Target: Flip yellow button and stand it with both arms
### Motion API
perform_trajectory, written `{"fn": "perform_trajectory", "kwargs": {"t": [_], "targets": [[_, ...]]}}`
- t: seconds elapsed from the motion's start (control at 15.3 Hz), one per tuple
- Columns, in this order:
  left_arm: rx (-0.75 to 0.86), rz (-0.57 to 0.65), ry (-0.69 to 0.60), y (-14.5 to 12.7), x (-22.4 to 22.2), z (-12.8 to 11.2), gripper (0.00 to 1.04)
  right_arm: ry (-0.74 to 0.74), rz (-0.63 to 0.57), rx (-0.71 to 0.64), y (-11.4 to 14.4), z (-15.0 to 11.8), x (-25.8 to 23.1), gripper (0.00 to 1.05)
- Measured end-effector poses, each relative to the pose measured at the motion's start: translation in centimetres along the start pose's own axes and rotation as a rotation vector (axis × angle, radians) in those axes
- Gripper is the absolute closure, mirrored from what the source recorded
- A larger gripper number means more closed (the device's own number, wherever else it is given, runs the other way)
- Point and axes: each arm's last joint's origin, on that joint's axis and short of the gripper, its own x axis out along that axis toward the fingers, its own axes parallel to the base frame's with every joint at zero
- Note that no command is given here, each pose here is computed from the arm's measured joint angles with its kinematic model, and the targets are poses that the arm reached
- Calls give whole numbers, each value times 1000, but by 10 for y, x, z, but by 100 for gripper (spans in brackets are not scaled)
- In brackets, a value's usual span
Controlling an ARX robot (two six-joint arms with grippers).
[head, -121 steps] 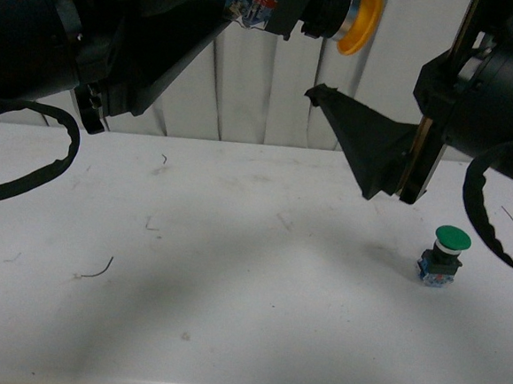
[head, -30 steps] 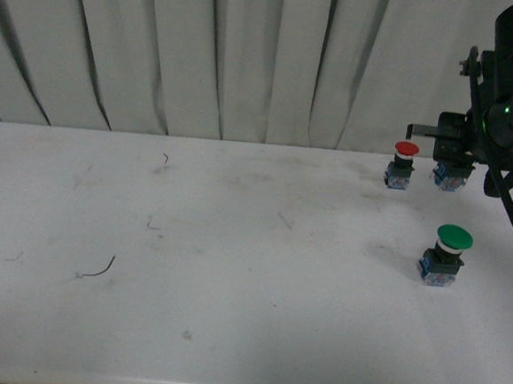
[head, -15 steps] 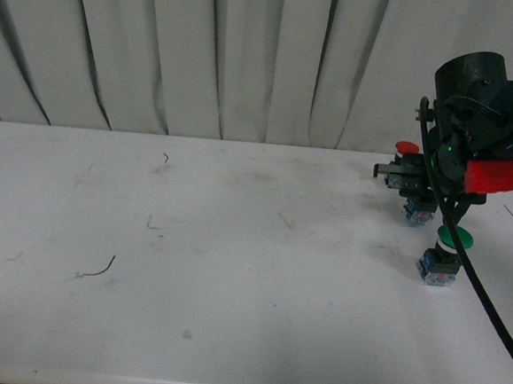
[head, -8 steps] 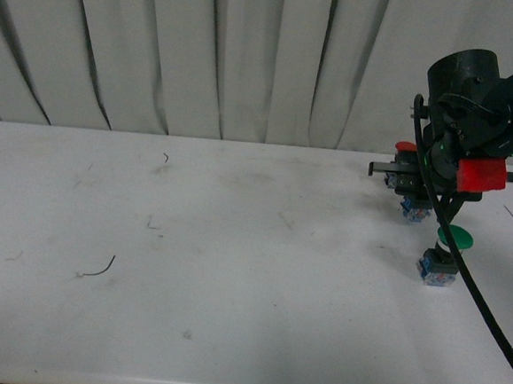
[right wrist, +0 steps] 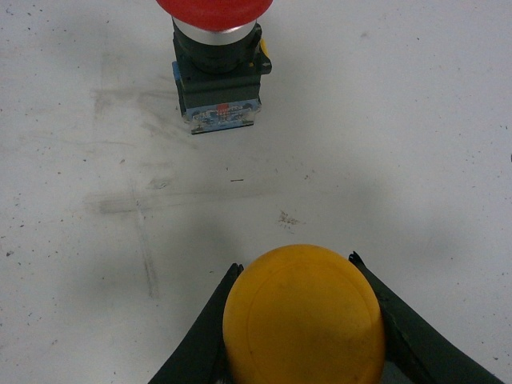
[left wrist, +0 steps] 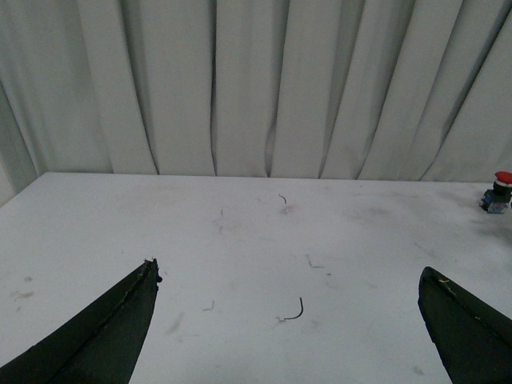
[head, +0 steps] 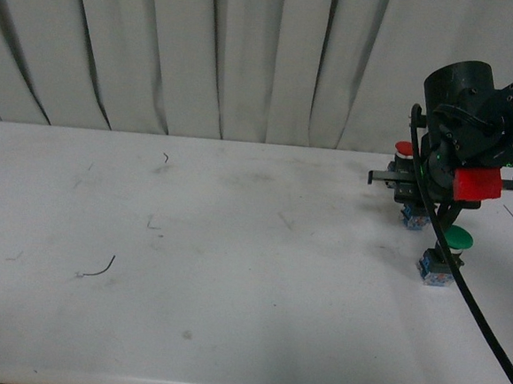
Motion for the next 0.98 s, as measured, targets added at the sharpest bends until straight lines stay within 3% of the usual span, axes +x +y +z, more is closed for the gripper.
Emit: {"fn": "perform_trajectory", "kwargs": {"t": [0.39, 0.72, 0.98], "targets": [[0, 0, 0, 0, 0, 0, 7, -2, 7, 3, 0, 0, 0, 5], [0, 0, 0, 0, 0, 0, 7, -21, 76, 23, 0, 3, -8, 7], [0, 0, 0, 0, 0, 0, 7, -106, 117, 55, -15, 26, -46, 7]]}}
